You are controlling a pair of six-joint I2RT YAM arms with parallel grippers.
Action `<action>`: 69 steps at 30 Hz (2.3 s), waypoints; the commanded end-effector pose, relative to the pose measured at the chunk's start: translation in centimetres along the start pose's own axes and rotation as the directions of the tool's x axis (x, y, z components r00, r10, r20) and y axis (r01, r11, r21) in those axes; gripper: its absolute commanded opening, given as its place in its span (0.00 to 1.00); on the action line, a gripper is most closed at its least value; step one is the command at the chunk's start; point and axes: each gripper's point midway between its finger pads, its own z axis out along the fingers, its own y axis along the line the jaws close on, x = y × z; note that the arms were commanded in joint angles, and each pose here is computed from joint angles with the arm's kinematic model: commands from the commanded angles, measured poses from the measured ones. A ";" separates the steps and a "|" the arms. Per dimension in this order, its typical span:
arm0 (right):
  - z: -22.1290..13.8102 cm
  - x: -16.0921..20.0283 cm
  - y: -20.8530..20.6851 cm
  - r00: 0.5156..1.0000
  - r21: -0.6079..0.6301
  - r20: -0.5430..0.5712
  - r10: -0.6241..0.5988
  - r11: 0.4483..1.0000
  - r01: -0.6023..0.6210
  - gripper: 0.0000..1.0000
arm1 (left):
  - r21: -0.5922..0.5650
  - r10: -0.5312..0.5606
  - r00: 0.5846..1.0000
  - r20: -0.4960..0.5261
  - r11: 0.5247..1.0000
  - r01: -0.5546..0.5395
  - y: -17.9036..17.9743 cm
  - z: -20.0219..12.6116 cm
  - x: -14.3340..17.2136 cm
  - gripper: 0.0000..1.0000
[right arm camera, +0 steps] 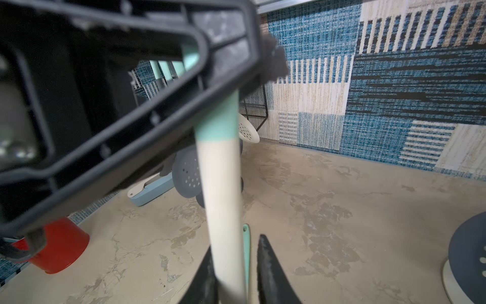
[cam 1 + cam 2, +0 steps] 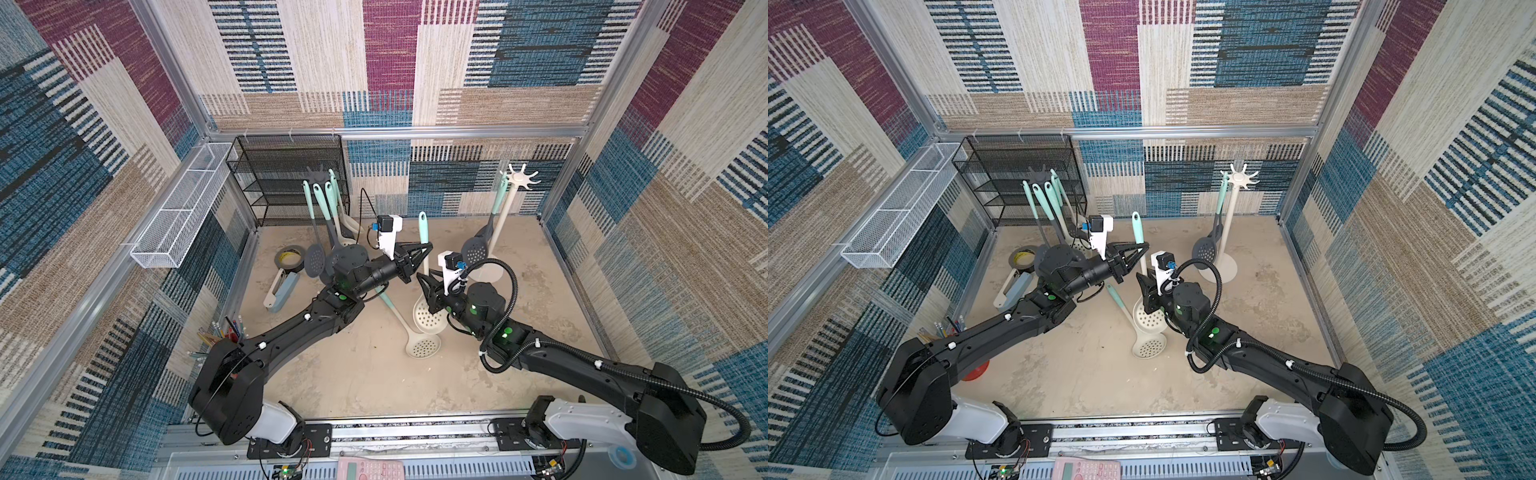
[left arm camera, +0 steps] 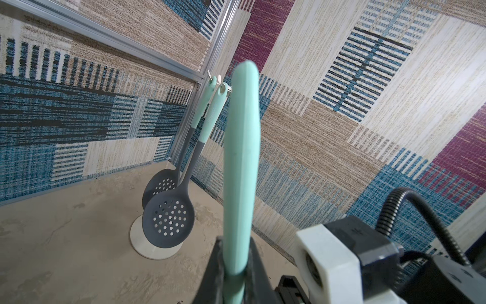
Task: Hang the skimmer on the kitchen utensil rack
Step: Pick up the skimmer from the center of the board, then hang the skimmer on the rack.
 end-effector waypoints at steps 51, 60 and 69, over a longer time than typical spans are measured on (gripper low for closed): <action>-5.8 -5.6 -20.0 0.999 0.583 -0.038 0.008 0.812 0.016 0.03 | -0.182 0.086 0.901 -0.424 0.967 -0.179 1.0 -8.2 5.6 0.86; -4.6 -4.5 -21.0 0.996 0.598 -0.071 0.054 0.802 -0.001 0.03 | -0.185 0.096 0.903 -0.419 0.964 -0.188 0.9 -8.4 5.4 0.86; -5.1 -2.6 -21.4 0.991 0.614 -0.088 0.097 0.789 -0.023 0.03 | -0.185 0.095 0.905 -0.415 0.965 -0.187 1.0 -8.4 5.4 0.86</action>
